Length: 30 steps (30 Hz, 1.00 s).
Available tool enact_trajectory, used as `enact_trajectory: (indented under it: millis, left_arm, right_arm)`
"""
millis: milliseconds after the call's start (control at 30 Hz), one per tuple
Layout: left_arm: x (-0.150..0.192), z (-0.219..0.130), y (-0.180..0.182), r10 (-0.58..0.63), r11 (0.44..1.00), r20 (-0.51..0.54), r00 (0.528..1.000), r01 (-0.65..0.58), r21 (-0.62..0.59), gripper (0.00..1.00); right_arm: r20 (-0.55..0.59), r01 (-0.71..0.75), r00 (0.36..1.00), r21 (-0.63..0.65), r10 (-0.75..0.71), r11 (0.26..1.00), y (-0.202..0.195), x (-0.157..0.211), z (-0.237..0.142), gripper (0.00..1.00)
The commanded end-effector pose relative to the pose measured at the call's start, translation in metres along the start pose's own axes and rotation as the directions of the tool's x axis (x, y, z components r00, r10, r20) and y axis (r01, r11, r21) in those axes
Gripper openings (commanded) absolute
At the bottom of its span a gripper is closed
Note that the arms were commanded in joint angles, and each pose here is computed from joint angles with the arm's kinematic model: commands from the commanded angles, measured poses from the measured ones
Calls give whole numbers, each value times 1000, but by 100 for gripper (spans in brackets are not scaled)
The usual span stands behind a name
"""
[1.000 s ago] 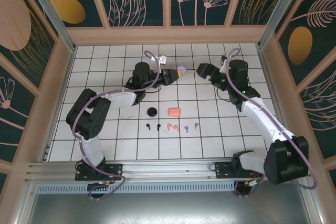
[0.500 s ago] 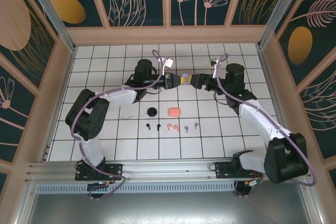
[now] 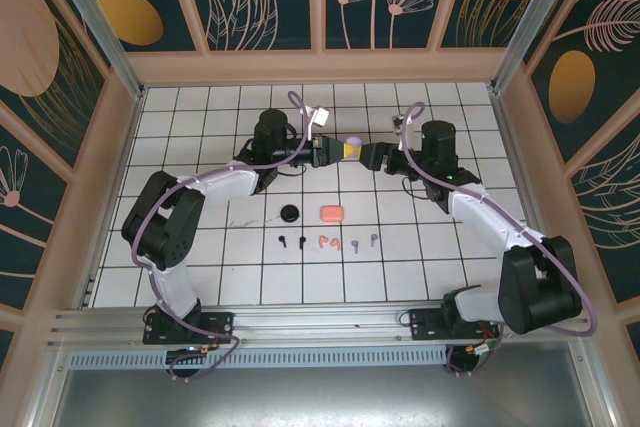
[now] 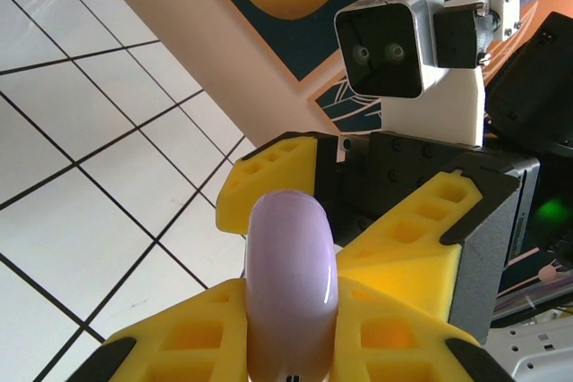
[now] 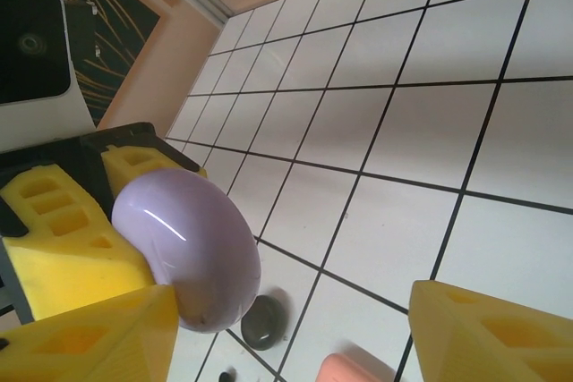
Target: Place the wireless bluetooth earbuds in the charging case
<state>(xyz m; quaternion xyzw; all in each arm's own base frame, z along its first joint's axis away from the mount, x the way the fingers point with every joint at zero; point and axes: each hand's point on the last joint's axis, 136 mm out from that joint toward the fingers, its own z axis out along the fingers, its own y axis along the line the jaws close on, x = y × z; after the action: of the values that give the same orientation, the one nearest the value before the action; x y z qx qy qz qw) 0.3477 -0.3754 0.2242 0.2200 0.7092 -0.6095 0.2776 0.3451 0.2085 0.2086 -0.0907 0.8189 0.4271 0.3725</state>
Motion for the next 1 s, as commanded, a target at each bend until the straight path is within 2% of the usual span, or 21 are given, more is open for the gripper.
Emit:
enact_trajectory:
  millis: [0, 167, 333, 600, 967]
  left_arm:
    - [-15, -2, -48, 97, 990, 11, 995, -98, 104, 0]
    - [-11, -1, -52, 105, 989, 4, 994, -105, 109, 0]
    - [-11, -1, -53, 113, 988, 10, 994, -113, 105, 0]
    - [-11, 0, -55, 116, 986, 10, 993, -116, 116, 0]
    - [-12, 3, -58, 118, 985, 11, 993, -119, 126, 0]
  right_arm:
    - [55, -9, 998, 74, 5, 997, -20, -16, 1, 65]
    - [89, -56, 995, 115, 45, 992, -36, -19, -9, 63]
    - [101, -58, 994, 105, 47, 993, -30, -18, -25, 64]
    - [93, 11, 996, -111, -1, 994, 27, -17, -43, 64]
    - [67, 13, 998, -137, -4, 991, 33, -15, -31, 56]
